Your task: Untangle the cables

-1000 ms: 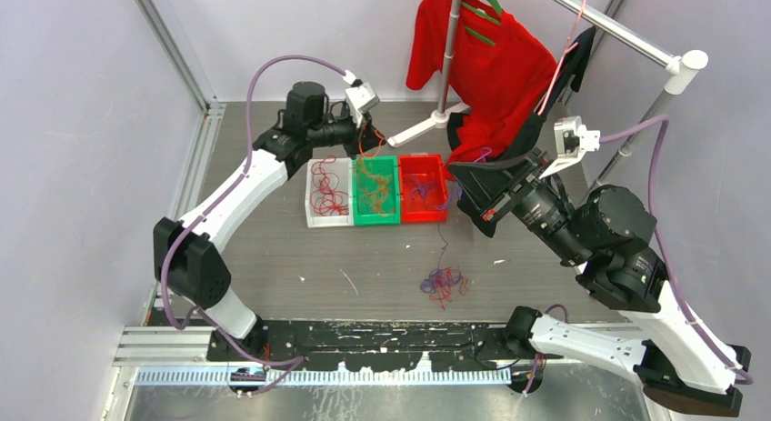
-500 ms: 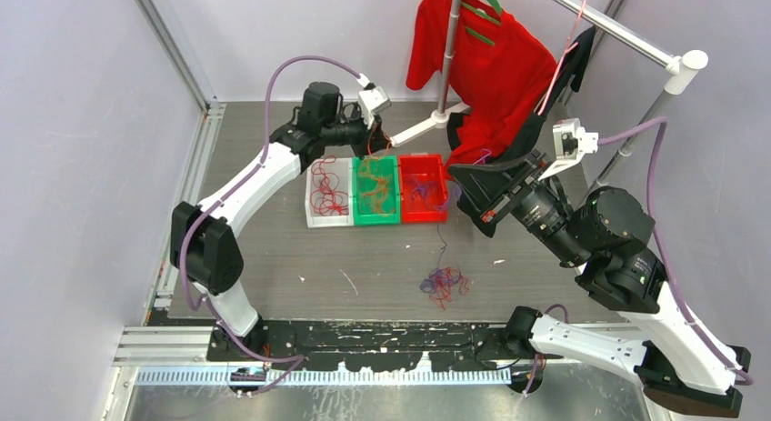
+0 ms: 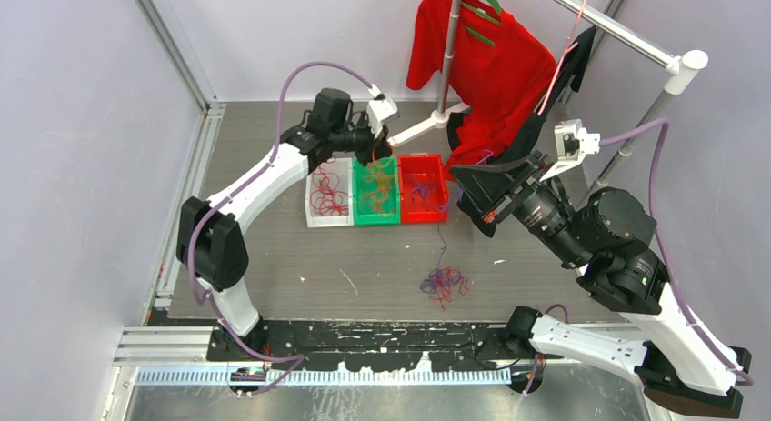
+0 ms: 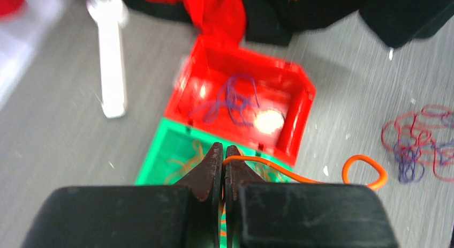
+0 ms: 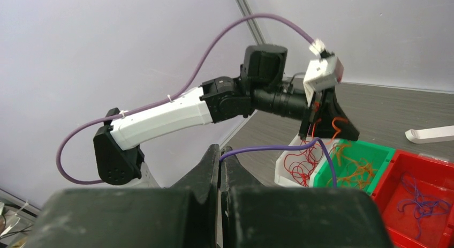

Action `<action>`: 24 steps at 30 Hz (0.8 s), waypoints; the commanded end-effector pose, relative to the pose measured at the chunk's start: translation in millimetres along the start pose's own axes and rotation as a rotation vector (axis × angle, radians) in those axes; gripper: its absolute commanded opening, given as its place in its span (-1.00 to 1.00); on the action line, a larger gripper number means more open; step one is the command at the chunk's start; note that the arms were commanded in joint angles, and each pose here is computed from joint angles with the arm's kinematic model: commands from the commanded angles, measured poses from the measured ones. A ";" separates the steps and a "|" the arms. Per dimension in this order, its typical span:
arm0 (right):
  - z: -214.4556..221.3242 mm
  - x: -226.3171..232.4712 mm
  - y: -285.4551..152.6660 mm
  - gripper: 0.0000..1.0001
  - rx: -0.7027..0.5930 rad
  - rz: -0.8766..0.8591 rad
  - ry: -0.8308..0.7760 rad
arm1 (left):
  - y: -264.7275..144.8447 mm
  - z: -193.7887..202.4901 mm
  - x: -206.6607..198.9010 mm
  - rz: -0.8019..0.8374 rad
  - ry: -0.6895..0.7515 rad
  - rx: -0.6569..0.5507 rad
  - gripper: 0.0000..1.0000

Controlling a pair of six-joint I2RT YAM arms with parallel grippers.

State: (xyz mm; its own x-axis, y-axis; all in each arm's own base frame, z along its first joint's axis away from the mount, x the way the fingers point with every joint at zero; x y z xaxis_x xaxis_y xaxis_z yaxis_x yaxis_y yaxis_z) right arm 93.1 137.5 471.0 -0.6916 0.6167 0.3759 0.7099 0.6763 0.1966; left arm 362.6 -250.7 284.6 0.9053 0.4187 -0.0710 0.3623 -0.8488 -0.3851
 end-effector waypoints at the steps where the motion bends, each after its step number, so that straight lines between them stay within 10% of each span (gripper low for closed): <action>1: -19.4 3.3 -9.0 -0.98 -0.072 -0.005 0.012 | -1.4 40.3 -1.1 -0.037 -0.014 0.152 -1.00; 13: -9.9 4.0 6.8 -0.98 -0.040 0.000 0.012 | 30.7 75.2 0.3 -0.172 -0.080 0.373 -0.96; 20: -5.1 6.2 17.7 -0.98 -0.022 -0.009 0.012 | 20.7 55.2 17.0 -0.175 -0.107 0.361 0.15; 24: -1.6 7.5 23.6 -0.98 -0.010 -0.016 0.015 | 4.0 52.9 22.6 -0.173 -0.085 0.386 0.38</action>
State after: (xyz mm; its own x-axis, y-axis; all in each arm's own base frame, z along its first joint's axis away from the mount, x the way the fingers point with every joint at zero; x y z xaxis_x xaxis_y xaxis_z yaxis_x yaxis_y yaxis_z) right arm 106.6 156.6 460.5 -0.6739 0.6401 0.3688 0.7194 0.6822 0.1305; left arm 373.3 -243.4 205.2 0.8061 0.5884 -0.0641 0.3672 -0.5821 -0.7255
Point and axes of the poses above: each gripper's point midway between its finger pads, its own y axis out along the fingers, its own x axis along the line the jaws close on, z = x × y, the point moved 9 cm from there along -y, back along the fingers, and after that the axes turned 7 degrees about -y, right-handed, at the moved point
